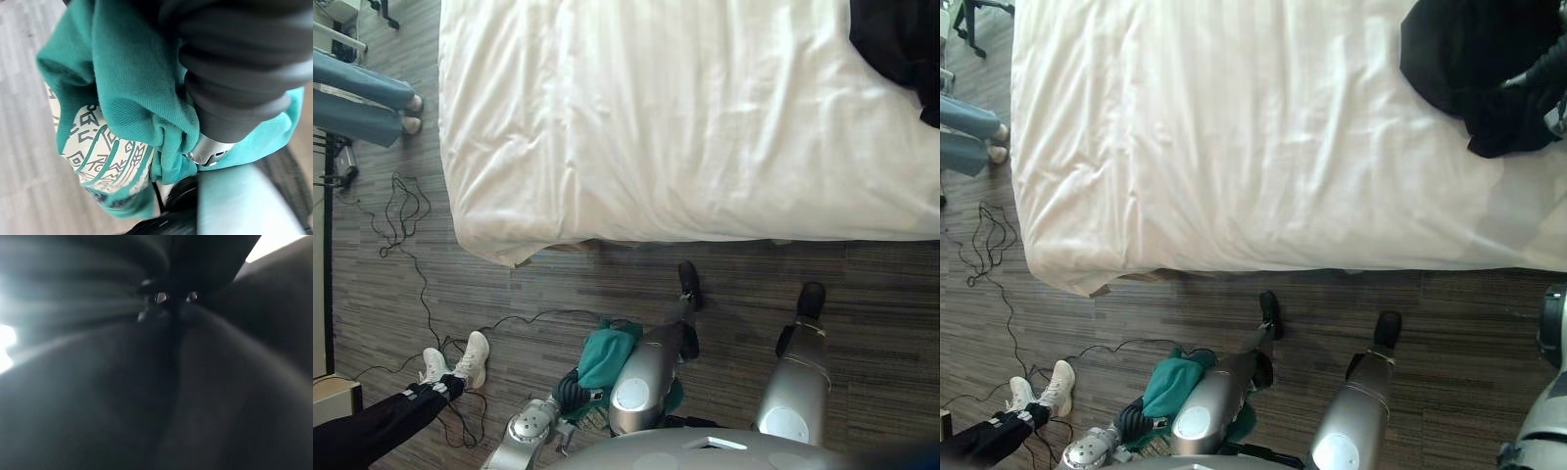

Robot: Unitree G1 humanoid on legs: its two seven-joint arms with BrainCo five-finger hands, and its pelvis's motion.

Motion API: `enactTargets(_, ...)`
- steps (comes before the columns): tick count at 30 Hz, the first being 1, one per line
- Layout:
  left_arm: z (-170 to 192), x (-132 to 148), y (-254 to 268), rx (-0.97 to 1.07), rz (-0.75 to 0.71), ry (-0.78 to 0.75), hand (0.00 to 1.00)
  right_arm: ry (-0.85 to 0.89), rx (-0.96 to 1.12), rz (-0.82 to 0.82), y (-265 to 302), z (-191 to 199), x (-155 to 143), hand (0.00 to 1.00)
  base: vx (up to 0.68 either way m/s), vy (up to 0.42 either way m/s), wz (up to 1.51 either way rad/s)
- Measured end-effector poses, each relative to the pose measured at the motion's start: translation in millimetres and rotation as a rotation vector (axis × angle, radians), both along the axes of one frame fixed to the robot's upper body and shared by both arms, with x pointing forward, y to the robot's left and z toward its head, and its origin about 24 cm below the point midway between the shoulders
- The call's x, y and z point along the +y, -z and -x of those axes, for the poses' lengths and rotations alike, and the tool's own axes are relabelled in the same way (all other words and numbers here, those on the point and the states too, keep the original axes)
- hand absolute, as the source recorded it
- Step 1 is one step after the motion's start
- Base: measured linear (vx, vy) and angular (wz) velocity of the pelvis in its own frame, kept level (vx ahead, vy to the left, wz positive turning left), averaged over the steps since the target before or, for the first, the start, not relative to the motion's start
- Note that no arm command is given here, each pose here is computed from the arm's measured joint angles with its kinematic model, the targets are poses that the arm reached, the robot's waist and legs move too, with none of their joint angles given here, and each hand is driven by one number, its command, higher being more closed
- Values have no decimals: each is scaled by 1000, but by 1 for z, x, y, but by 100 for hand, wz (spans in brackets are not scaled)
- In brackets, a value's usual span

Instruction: Tidy the bed and pick cloth on bed and put in laundry

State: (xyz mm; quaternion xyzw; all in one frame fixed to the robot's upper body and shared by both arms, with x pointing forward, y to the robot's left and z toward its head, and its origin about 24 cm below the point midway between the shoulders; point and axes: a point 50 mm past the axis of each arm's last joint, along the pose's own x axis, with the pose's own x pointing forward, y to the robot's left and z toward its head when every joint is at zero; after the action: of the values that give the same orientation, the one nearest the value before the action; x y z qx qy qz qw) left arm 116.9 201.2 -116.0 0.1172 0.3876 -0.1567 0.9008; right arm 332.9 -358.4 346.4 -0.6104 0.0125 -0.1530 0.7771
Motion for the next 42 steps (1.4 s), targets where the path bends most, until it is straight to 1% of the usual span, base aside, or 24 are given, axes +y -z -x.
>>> enactTargets(3,-7,-2,-6,-53,3,17,100,10,25,-25,6,0,-4,100,69,-31,6)
enactTargets(6,-15,-7,-15,-105,24,42,100,7,21,-154,22,3,-17,100,54,-17,11)
enactTargets(7,-17,-7,-18,-118,26,47,100,-4,10,-203,28,3,-20,100,62,-21,0)
enactTargets(8,-19,-9,-21,-137,11,70,100,-34,-2,-302,45,2,-22,100,54,-23,-2)
enactTargets(9,-20,-9,-21,-140,10,75,100,-47,-6,-343,53,1,-22,100,54,-27,-7)
enactTargets(11,-19,-11,-22,-139,-5,90,100,-91,-49,-508,85,-2,-21,100,57,-43,-15)
enactTargets(13,-16,-13,-21,-123,-16,86,100,-137,-105,-648,111,-4,-15,100,60,-50,-11)
enactTargets(15,-11,-12,-15,-59,-40,62,100,-176,-170,-876,156,-3,-3,100,67,-52,-6)
enactTargets(16,-9,-12,-12,-45,-63,62,100,-177,-177,-936,170,-2,0,100,85,-66,-6)
enactTargets(17,-4,-9,-6,-10,-109,48,100,-173,-182,-1060,199,2,9,100,86,-61,-2)
enactTargets(18,0,-6,-3,8,-138,39,100,-165,-177,-1117,215,5,13,100,126,-75,-11)
enactTargets(20,10,10,11,81,-226,-28,100,-120,-119,-1288,276,24,35,100,142,-81,-18)
enactTargets(21,13,15,14,100,-243,-58,100,-108,-100,-1320,290,30,41,100,155,-84,-18)
enactTargets(23,16,34,17,128,-285,-195,100,-54,-35,-1431,338,56,64,100,141,-58,-18)
enactTargets(25,12,38,16,108,-287,-241,100,-14,2,-1476,360,71,74,100,68,-19,-14)
enactTargets(26,3,36,13,67,-255,-269,100,32,33,-1523,378,85,82,100,52,-14,-17)
enactTargets(28,-5,32,11,32,-192,-304,100,87,62,-1569,395,98,88,100,41,-16,-18)
enactTargets(29,-15,25,8,-7,-112,-341,100,150,75,-1629,410,112,93,100,24,-12,-13)
enactTargets(30,-18,21,7,-19,-80,-356,100,174,79,-1648,415,118,95,100,19,-12,-9)
enactTargets(32,-24,7,5,-54,78,-416,100,256,72,-1734,432,138,102,100,15,-3,-10)
enactTargets(33,-25,3,5,-63,126,-438,100,276,64,-1763,436,143,105,100,40,-1,-9)
enactTargets(37,-26,-5,4,-93,240,-535,100,339,90,-1825,451,165,120,100,38,-1,-1)
enactTargets(39,-28,-10,3,-113,292,-576,100,356,152,-1854,462,184,134,100,25,-6,18)
enactTargets(42,-35,-20,-4,-152,323,-565,100,308,228,-1872,465,197,154,100,5,-5,39)
